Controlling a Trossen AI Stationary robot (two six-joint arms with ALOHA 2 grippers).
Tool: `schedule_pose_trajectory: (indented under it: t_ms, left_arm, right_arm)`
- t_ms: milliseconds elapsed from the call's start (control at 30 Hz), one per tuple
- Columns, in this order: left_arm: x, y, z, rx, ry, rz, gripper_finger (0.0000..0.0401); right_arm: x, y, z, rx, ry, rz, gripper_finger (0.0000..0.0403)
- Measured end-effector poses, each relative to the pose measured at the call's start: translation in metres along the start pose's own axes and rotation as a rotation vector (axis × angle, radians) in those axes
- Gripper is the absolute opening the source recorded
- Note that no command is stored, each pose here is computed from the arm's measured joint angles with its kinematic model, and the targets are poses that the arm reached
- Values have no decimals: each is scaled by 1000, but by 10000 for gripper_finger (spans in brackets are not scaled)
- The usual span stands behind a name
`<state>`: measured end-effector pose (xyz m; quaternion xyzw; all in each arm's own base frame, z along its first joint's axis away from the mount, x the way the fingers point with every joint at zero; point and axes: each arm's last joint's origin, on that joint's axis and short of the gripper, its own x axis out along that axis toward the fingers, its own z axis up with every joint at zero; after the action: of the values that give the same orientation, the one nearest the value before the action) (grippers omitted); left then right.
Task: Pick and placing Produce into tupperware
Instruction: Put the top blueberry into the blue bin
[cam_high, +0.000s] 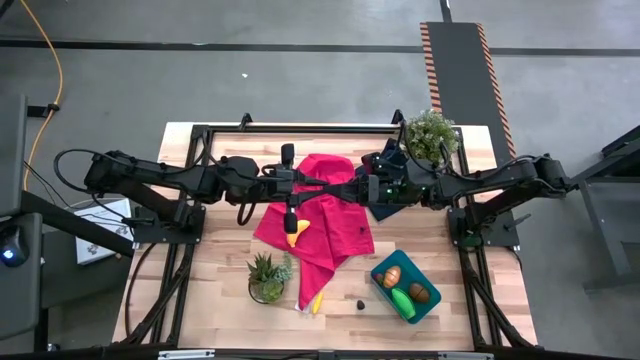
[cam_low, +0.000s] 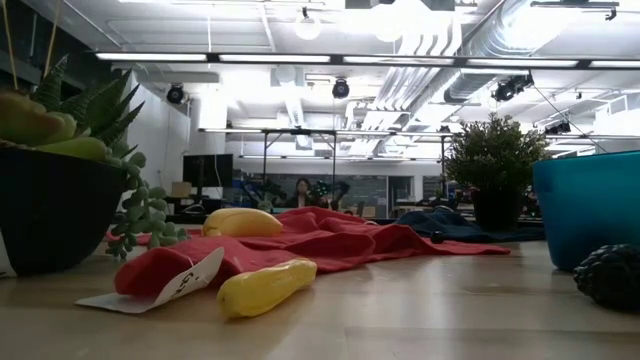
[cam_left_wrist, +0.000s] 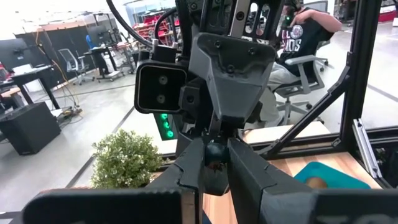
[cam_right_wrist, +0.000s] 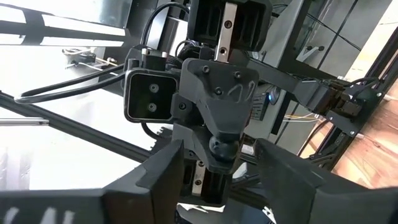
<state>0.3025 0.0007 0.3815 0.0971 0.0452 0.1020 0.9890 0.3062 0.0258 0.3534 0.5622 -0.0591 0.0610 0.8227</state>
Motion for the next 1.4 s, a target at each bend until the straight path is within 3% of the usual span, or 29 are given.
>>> schedule_pose_trajectory:
  t_ms: [333,967,1400]
  left_arm:
    - [0,0,0,1,5,-2,41]
    - [0,-1,0,1,2,-15,41]
    - [0,-1,0,1,2,-15,41]
  right_arm:
    - [0,0,0,-2,-1,0,152]
    - [0,-1,1,-1,-5,-3,148]
    - [0,-1,1,-3,-5,-3,104]
